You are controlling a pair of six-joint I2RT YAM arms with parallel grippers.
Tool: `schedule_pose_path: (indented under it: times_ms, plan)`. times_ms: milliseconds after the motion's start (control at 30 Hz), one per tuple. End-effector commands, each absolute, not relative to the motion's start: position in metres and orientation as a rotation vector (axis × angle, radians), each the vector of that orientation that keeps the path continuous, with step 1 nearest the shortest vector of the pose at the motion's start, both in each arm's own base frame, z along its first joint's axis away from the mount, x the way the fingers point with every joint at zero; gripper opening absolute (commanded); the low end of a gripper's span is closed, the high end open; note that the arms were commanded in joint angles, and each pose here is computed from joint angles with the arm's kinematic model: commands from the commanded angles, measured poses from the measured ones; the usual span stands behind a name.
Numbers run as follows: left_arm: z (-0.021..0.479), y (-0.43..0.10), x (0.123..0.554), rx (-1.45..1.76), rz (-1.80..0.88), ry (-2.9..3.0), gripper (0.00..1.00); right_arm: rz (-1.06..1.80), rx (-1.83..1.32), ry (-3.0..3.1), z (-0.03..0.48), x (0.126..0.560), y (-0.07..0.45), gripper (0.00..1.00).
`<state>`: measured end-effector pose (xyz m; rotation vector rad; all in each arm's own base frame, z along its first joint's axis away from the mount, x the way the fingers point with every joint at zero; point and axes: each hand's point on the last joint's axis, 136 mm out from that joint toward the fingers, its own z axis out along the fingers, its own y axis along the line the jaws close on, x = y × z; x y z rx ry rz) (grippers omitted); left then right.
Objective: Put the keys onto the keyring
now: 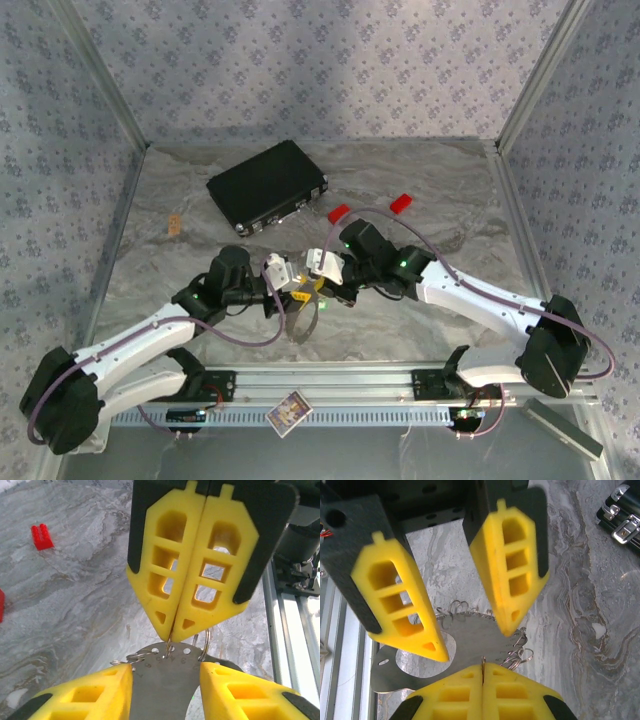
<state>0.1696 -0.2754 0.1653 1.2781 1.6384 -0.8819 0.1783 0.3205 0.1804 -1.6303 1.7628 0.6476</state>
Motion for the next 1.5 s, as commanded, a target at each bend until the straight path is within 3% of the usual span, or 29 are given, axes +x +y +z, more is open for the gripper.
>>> schedule_pose_path:
  times_ms: [0, 367, 633, 733, 800, 867, 1067, 1300, 1467]
  plan:
    - [0.188, -0.286, 0.169, 1.297, -0.909, 1.541, 0.35, 0.668, -1.623, 1.665, 0.206, 0.178, 0.331, 0.00]
    - [0.189, -0.287, 0.168, 1.291, -0.920, 1.514, 0.23, 0.692, -1.623, 1.644, 0.208, 0.174, 0.336, 0.00]
    - [0.190, -0.286, 0.167, 1.295, -0.922, 1.510, 0.01, 0.697, -1.621, 1.630, 0.210, 0.173, 0.338, 0.00]
    - [0.193, -0.285, 0.166, 1.289, -0.914, 1.502, 0.00, 0.665, -1.576, 1.642, 0.213, 0.181, 0.336, 0.00]
    - [0.195, -0.283, 0.167, 1.275, -0.904, 1.503, 0.00, 0.652, -1.512, 1.658, 0.218, 0.190, 0.329, 0.26]
    - [0.200, -0.280, 0.168, 1.254, -0.896, 1.501, 0.00, 0.644, -1.442, 1.655, 0.225, 0.196, 0.319, 0.34]
    - [0.210, -0.275, 0.165, 1.215, -0.892, 1.484, 0.00, 0.628, -1.321, 1.639, 0.229, 0.194, 0.290, 0.35]
    - [0.213, -0.276, 0.163, 1.206, -0.895, 1.478, 0.00, 0.656, -1.408, 1.557, 0.214, 0.164, 0.291, 0.35]
    - [0.211, -0.277, 0.162, 1.217, -0.884, 1.448, 0.00, 0.659, -1.407, 1.523, 0.219, 0.163, 0.293, 0.30]
